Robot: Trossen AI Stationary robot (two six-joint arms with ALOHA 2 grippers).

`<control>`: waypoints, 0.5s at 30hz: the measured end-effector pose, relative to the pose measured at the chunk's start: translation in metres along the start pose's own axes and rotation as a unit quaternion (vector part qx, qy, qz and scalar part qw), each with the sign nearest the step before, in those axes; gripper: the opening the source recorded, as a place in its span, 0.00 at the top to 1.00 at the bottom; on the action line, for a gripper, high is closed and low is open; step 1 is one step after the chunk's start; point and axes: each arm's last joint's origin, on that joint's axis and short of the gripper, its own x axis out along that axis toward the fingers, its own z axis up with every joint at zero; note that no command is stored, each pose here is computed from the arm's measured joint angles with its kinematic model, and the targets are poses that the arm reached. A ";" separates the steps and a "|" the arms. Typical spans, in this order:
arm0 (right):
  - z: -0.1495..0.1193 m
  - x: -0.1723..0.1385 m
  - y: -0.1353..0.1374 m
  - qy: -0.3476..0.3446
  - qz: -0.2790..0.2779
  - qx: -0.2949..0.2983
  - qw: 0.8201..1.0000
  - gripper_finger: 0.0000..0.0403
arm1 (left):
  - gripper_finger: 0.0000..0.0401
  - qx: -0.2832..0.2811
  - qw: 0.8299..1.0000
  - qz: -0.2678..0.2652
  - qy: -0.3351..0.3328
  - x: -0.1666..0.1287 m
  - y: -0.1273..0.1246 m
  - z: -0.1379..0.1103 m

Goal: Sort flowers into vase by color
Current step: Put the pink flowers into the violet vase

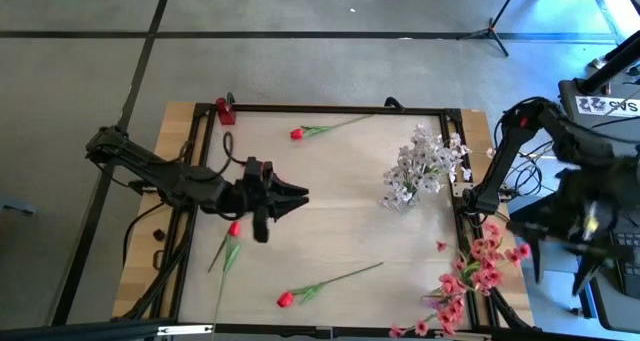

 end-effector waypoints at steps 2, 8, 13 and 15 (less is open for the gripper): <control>0.010 -0.012 0.008 -0.041 0.000 -0.027 0.999 0.40 | 0.73 0.001 0.999 0.034 0.001 0.004 0.006 -0.004; 0.034 -0.042 0.020 -0.176 -0.071 -0.133 0.973 0.40 | 0.73 -0.030 0.976 0.201 0.079 0.004 0.045 -0.022; 0.043 -0.053 0.018 -0.261 -0.191 -0.181 0.929 0.40 | 0.73 -0.044 0.900 0.384 0.204 -0.012 0.092 -0.040; 0.044 -0.054 0.017 -0.279 -0.225 -0.186 0.915 0.40 | 0.73 -0.034 0.847 0.452 0.278 -0.019 0.108 -0.052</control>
